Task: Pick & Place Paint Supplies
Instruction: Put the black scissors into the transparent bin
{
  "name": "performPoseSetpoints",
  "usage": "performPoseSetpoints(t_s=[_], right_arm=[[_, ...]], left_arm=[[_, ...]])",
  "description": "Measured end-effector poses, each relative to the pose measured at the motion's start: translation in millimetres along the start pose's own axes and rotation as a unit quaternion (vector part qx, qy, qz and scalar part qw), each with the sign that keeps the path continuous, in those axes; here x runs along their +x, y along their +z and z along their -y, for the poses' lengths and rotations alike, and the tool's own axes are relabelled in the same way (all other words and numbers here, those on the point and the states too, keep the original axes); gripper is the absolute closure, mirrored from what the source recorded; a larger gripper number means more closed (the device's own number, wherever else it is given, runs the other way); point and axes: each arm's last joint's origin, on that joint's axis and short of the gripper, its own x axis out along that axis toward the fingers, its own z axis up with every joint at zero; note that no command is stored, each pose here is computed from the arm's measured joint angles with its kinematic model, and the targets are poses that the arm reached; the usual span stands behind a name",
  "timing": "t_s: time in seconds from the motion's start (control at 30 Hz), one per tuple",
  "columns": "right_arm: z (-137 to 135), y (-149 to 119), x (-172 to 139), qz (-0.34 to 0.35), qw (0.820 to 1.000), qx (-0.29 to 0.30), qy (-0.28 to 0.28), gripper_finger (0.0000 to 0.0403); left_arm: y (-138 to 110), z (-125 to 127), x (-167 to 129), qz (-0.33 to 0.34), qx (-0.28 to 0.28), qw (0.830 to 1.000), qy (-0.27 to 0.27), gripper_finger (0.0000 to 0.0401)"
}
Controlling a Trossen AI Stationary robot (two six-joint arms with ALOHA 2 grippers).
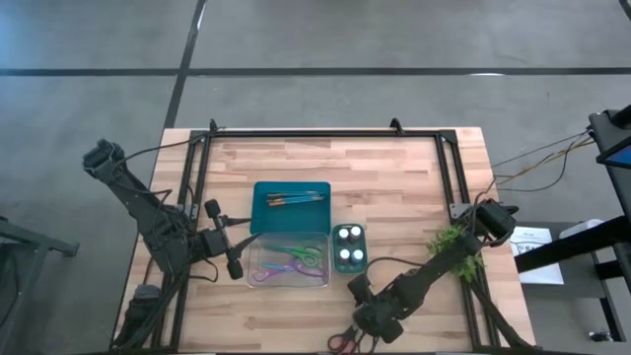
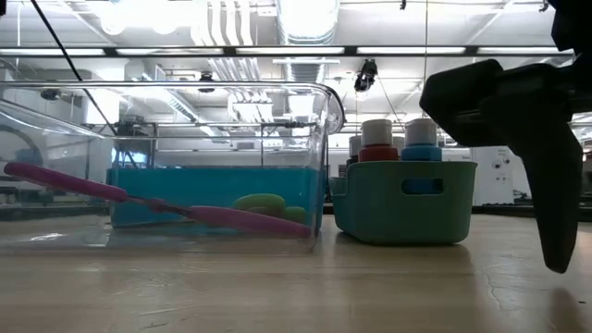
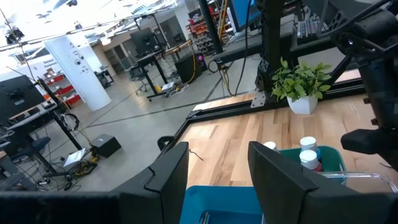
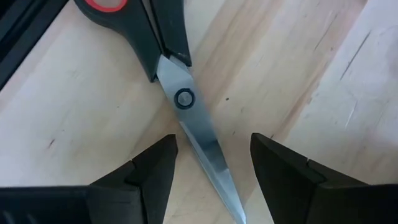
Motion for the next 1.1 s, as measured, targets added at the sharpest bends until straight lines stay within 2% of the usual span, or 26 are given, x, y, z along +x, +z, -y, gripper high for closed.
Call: performPoseSetpoints(t_s=[0.3, 0.73, 0.87, 1.1], right_arm=[[-1.2, -2.4, 10.2, -0.012, 1.000, 0.010, 0.022, 0.0204], [0.4, -0.8, 9.3, -0.020, 0.998, 0.030, 0.045, 0.0354], [0.7, -2.5, 8.5, -0.032, 0.997, 0.047, 0.043, 0.0375], [0.5, -5.9, 7.7, -0.050, 0.996, 0.067, 0.035, 0.0379]], left_arm=[[0.0, 0.0, 0.0, 0.000, 0.000, 1.000, 0.000, 0.0228], [0.1, 0.0, -0.1, 0.000, -0.001, 1.000, 0.000, 0.0228], [0.1, 0.0, 0.0, 0.000, 0.000, 1.000, 0.000, 0.0228], [0.1, 0.0, 0.0, 0.000, 0.000, 1.000, 0.000, 0.0228]])
